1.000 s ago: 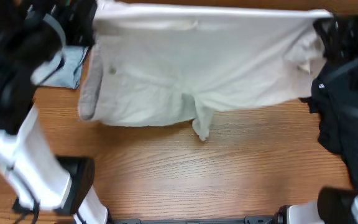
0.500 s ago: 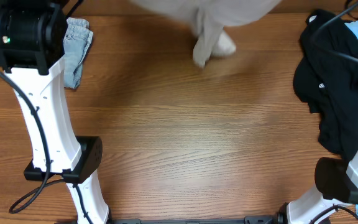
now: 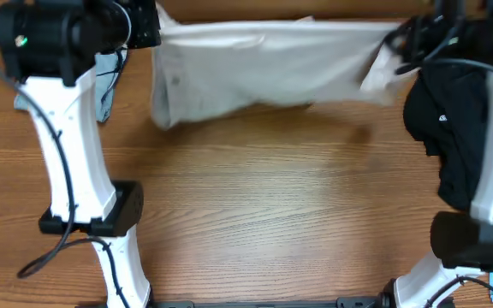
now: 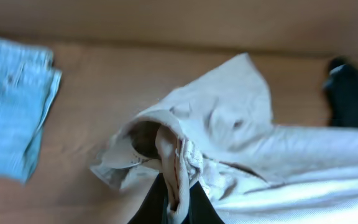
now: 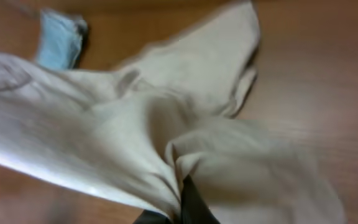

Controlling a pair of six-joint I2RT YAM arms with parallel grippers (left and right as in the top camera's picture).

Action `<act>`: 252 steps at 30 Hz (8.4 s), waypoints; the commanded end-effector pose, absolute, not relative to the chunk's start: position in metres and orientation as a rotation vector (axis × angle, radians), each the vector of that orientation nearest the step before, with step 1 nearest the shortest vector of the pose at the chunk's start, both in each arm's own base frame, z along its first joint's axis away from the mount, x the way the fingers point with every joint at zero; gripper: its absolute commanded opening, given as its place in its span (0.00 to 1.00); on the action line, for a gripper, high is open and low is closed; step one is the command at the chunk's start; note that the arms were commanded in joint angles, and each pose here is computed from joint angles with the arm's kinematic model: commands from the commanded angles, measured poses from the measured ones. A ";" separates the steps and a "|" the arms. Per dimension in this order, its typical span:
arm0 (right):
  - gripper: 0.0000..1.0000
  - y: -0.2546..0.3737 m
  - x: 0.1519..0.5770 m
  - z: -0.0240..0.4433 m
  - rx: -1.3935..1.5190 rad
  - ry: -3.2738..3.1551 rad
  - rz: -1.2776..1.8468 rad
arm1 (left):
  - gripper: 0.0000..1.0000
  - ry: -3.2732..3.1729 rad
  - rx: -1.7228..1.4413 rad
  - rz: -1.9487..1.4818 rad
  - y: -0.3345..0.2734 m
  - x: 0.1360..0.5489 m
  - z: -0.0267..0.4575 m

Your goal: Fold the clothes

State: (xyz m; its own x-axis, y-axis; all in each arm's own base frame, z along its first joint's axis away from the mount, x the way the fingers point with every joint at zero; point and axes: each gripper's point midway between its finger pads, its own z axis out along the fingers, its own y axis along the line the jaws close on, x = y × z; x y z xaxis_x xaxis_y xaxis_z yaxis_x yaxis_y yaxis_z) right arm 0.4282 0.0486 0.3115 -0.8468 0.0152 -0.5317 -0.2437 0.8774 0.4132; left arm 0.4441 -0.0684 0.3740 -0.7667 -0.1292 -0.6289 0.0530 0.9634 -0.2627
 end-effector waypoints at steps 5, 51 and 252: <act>0.04 0.061 0.412 0.179 -0.036 2.822 0.646 | 0.04 2.745 -0.162 -0.070 -0.022 0.458 0.269; 0.52 0.077 0.255 0.151 0.212 3.036 0.636 | 0.54 3.393 -0.149 -0.141 -0.101 0.193 0.110; 0.04 -0.050 0.444 0.063 0.799 2.586 0.624 | 0.64 2.815 -0.145 -0.274 -0.025 0.476 0.199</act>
State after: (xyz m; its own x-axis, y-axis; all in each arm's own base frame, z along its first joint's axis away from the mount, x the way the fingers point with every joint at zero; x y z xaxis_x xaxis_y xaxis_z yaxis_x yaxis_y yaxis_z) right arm 0.4540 -0.0347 0.0441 -0.7931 0.5746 -0.2021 0.4116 0.7502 0.5175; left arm 0.4727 -0.0192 0.1910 -0.9540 -0.1274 -0.2712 -0.0726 0.9764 -0.2032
